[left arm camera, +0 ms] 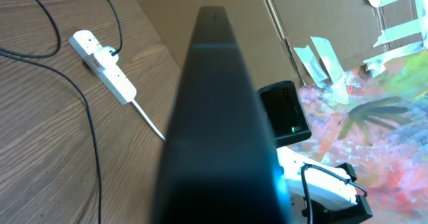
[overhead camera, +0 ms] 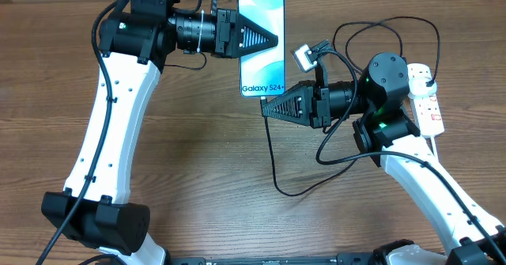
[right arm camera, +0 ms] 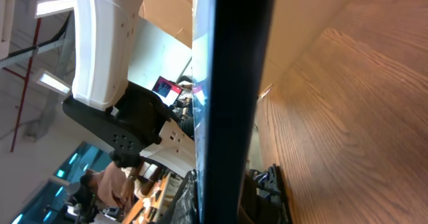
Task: Plug charger to phone and switch on socket
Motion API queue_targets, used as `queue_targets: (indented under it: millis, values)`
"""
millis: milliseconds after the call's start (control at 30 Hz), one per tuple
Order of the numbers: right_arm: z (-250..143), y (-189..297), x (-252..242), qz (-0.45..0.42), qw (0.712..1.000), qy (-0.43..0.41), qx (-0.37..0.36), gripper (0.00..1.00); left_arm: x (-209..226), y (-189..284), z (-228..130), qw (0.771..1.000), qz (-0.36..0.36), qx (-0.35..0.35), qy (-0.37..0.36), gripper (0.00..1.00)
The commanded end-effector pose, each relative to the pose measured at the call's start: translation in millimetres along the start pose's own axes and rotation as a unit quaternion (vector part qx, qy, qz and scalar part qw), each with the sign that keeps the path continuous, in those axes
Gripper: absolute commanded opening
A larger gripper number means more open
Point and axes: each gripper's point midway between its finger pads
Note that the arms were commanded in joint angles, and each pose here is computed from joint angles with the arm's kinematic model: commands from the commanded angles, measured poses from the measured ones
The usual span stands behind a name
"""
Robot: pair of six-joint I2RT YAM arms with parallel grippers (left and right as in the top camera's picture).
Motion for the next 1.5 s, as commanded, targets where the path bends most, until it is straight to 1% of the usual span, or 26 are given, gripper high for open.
queue_targets:
  millis: [0,133,300,700,900,1000,1033,1067,1100,1133,1167,1200,1267,1300,1333,1367,1467]
  values:
    - [61,14,-13,-0.078,0.986,0.035,-0.145,0.04,-19,-16,-26,0.998,-0.032,0.043,0.024,0.05]
    - [66,15,-15,-0.085,0.983,0.035,-0.157,0.04,-19,-16,-28,0.998,-0.032,0.046,0.032,0.04]
    - [73,18,-17,-0.088,0.979,0.001,-0.181,0.04,-19,-16,-29,0.998,-0.033,0.046,0.02,0.04]
    - [96,32,-27,-0.125,0.959,0.007,-0.255,0.04,-20,-18,-30,0.998,-0.034,0.05,0.02,0.04]
    - [99,37,-29,-0.13,0.956,0.006,-0.263,0.04,-20,-18,-30,0.998,-0.034,0.05,0.021,0.04]
    - [100,42,-31,-0.133,0.955,0.006,-0.264,0.06,-20,-18,-30,0.998,-0.034,0.05,0.021,0.04]
    - [100,44,-31,-0.133,0.956,0.006,-0.263,0.09,-20,-18,-30,0.998,-0.033,0.05,0.021,0.04]
    - [100,46,-31,-0.133,0.956,0.006,-0.261,0.18,-20,-18,-30,0.998,-0.033,0.05,0.021,0.04]
    - [99,47,-31,-0.131,0.957,0.007,-0.257,0.3,-19,-18,-30,0.998,-0.032,0.049,0.021,0.04]
    - [96,47,-30,-0.128,0.96,0.008,-0.248,0.47,-19,-18,-30,0.998,-0.032,0.049,0.02,0.04]
    - [93,47,-28,-0.122,0.964,0.011,-0.235,0.6,-18,-18,-30,0.998,-0.03,0.048,0.02,0.04]
    - [90,46,-26,-0.118,0.967,0.014,-0.225,0.69,-17,-18,-30,0.998,-0.027,0.047,0.02,0.04]
    - [75,39,-19,-0.099,0.978,0.043,-0.176,0.85,-12,-18,-28,0.999,-0.012,0.043,0.02,0.04]
    - [72,37,-18,-0.094,0.981,0.049,-0.165,0.89,-11,-18,-28,0.999,-0.009,0.042,0.02,0.04]
    - [58,32,-13,-0.077,0.987,0.061,-0.124,0.96,-9,-19,-27,0.999,-0.002,0.04,0.019,0.04]
    - [51,30,-12,-0.068,0.99,0.065,-0.105,1.0,-7,-19,-26,0.999,0.004,0.038,0.019,0.04]
    - [34,28,-14,-0.058,0.995,0.053,-0.068,1.0,0,-18,-24,0.999,0.024,0.032,0.018,0.04]
Point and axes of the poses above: each gripper's point midway between its finger pads, its own y axis back along the fingers, its own x axis along the line the jaws close on, z = x × y, and after that the axes turned 1 degree about y, right-handed
